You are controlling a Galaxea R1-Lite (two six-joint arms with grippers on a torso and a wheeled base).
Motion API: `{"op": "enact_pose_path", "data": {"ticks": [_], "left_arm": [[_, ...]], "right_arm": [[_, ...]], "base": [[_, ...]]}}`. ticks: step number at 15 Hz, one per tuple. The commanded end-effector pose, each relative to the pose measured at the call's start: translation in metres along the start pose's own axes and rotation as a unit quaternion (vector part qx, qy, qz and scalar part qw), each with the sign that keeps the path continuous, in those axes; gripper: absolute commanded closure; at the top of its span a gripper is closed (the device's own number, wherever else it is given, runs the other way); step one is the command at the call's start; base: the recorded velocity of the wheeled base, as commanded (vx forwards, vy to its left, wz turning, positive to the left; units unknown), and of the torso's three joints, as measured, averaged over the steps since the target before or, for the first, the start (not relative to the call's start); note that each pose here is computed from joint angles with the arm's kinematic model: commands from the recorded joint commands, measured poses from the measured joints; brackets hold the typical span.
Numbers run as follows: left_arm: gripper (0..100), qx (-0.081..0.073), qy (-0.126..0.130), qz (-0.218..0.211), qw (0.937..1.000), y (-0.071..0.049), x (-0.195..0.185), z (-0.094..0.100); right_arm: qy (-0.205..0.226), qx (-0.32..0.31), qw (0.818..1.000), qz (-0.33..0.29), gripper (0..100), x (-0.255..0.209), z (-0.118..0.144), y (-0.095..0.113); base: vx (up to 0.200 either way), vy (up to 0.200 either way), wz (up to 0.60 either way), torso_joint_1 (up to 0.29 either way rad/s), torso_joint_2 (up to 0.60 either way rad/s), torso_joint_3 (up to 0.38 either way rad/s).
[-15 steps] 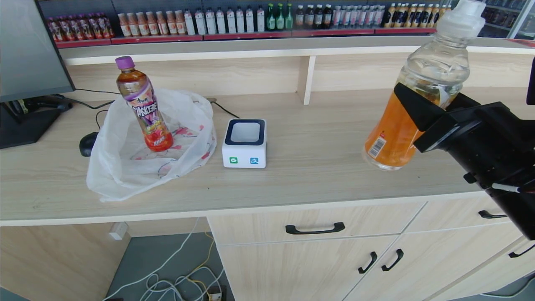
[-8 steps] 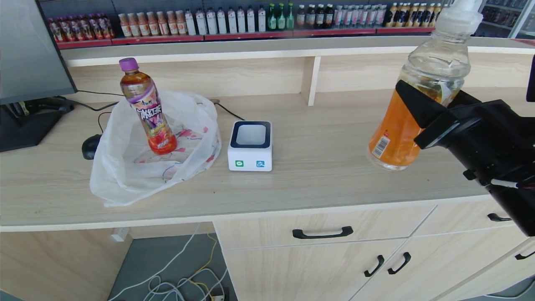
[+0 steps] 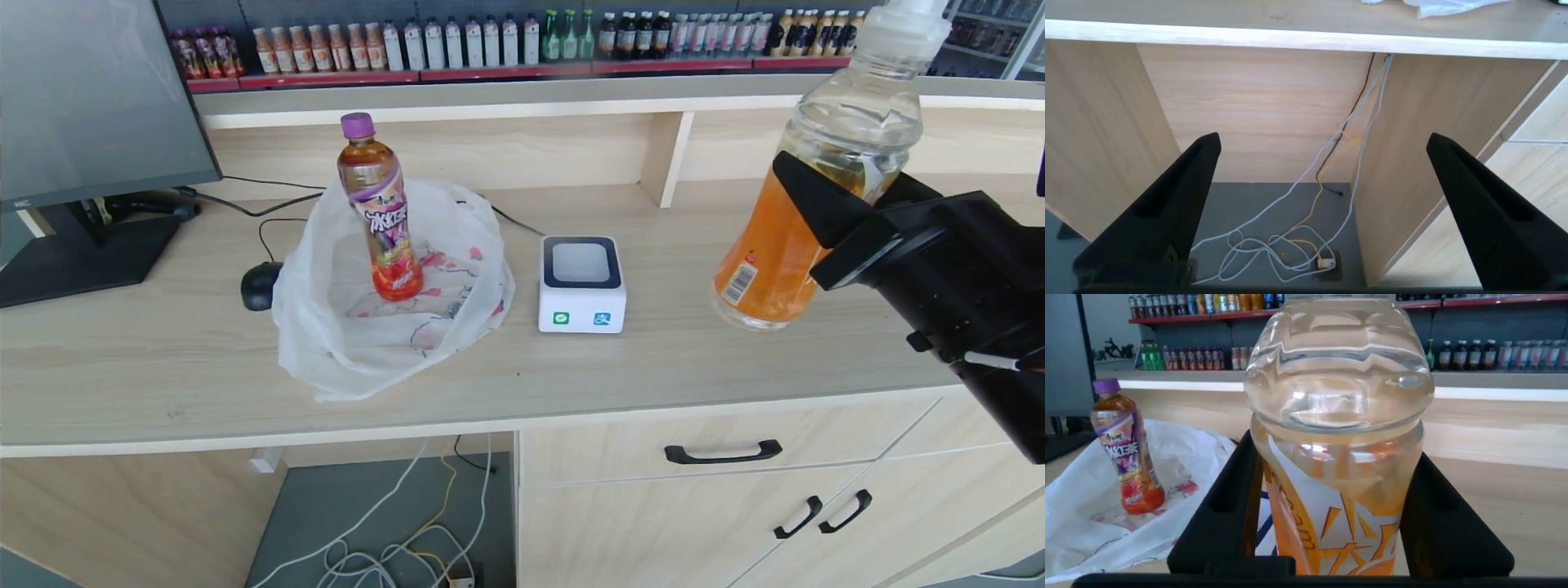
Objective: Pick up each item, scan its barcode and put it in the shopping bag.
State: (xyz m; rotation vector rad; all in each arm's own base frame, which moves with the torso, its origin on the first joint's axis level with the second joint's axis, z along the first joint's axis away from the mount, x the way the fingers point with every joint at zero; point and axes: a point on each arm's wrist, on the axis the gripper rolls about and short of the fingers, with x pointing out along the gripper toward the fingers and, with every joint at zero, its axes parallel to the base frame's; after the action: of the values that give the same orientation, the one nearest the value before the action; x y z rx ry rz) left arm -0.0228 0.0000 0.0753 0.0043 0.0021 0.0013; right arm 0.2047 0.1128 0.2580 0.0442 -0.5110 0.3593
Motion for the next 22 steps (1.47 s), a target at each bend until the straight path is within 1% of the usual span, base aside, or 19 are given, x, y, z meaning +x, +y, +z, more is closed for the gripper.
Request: {"op": "enact_pose_path", "data": {"ticks": [1,4,7,10,11,13,14,15,16,17,18,19,20,21,22], "left_arm": [[0,0.001,0.0,0.0,1.0,0.0,0.0,0.0],[0,0.001,0.0,0.0,1.0,0.0,0.0,0.0],[0,0.001,0.0,0.0,1.0,0.0,0.0,0.0],[0,0.001,0.0,0.0,1.0,0.0,0.0,0.0],[0,0.001,0.0,0.0,1.0,0.0,0.0,0.0],[0,0.001,0.0,0.0,1.0,0.0,0.0,0.0],[0,0.001,0.0,0.0,1.0,0.0,0.0,0.0],[0,0.001,0.0,0.0,1.0,0.0,0.0,0.0],[0,0.001,0.0,0.0,1.0,0.0,0.0,0.0],[0,0.001,0.0,0.0,1.0,0.0,0.0,0.0],[0,0.001,0.0,0.0,1.0,0.0,0.0,0.0],[0,0.001,0.0,0.0,1.0,0.0,0.0,0.0],[0,0.001,0.0,0.0,1.0,0.0,0.0,0.0],[0,0.001,0.0,0.0,1.0,0.0,0.0,0.0],[0,0.001,0.0,0.0,1.0,0.0,0.0,0.0]], "right_arm": [[0.002,-0.001,1.0,0.0,100,-0.001,-0.001,0.0],[0.001,-0.004,1.0,0.003,100,-0.001,0.0,0.001],[-0.009,-0.026,1.0,0.004,100,0.006,0.003,0.002],[-0.033,-0.082,0.995,0.044,100,0.014,0.007,0.005],[-0.038,-0.093,0.994,0.045,100,0.018,0.008,0.005],[-0.032,-0.108,0.991,0.065,100,0.024,0.002,0.005],[-0.024,-0.116,0.99,0.08,100,0.026,-0.008,0.007],[-0.022,-0.121,0.989,0.08,100,0.027,-0.011,0.007],[-0.028,-0.162,0.983,0.079,100,0.031,-0.02,0.009],[-0.036,-0.194,0.977,0.079,100,0.035,-0.023,0.011],[-0.039,-0.207,0.975,0.078,100,0.036,-0.024,0.012],[-0.049,-0.237,0.967,0.081,100,0.042,-0.026,0.017],[-0.054,-0.249,0.963,0.083,100,0.045,-0.026,0.019],[-0.079,-0.267,0.956,0.091,100,0.05,-0.025,0.026],[-0.102,-0.286,0.948,0.097,100,0.055,-0.027,0.028]], "base": [[0.0,0.2,0.0,0.002,-0.01,0.002],[0.0,0.0,0.0,0.0,0.0,0.0],[0.0,0.0,0.0,0.0,0.0,0.0],[0.0,0.0,0.0,0.0,0.0,0.0],[0.0,0.0,0.0,0.0,0.0,0.0],[0.0,0.0,0.0,0.0,0.0,0.0],[0.0,0.0,0.0,0.0,0.0,0.0],[0.0,0.0,0.0,0.0,0.0,0.0],[0.0,0.0,0.0,0.0,0.0,0.0],[0.0,0.0,0.0,0.0,0.0,0.0],[0.0,0.0,0.0,0.0,0.0,0.0],[0.0,0.0,0.0,0.0,0.0,0.0],[0.0,0.0,0.0,0.0,0.0,0.0],[0.0,0.0,0.0,0.0,0.0,0.0],[0.0,0.0,0.0,0.0,0.0,0.0]]}}
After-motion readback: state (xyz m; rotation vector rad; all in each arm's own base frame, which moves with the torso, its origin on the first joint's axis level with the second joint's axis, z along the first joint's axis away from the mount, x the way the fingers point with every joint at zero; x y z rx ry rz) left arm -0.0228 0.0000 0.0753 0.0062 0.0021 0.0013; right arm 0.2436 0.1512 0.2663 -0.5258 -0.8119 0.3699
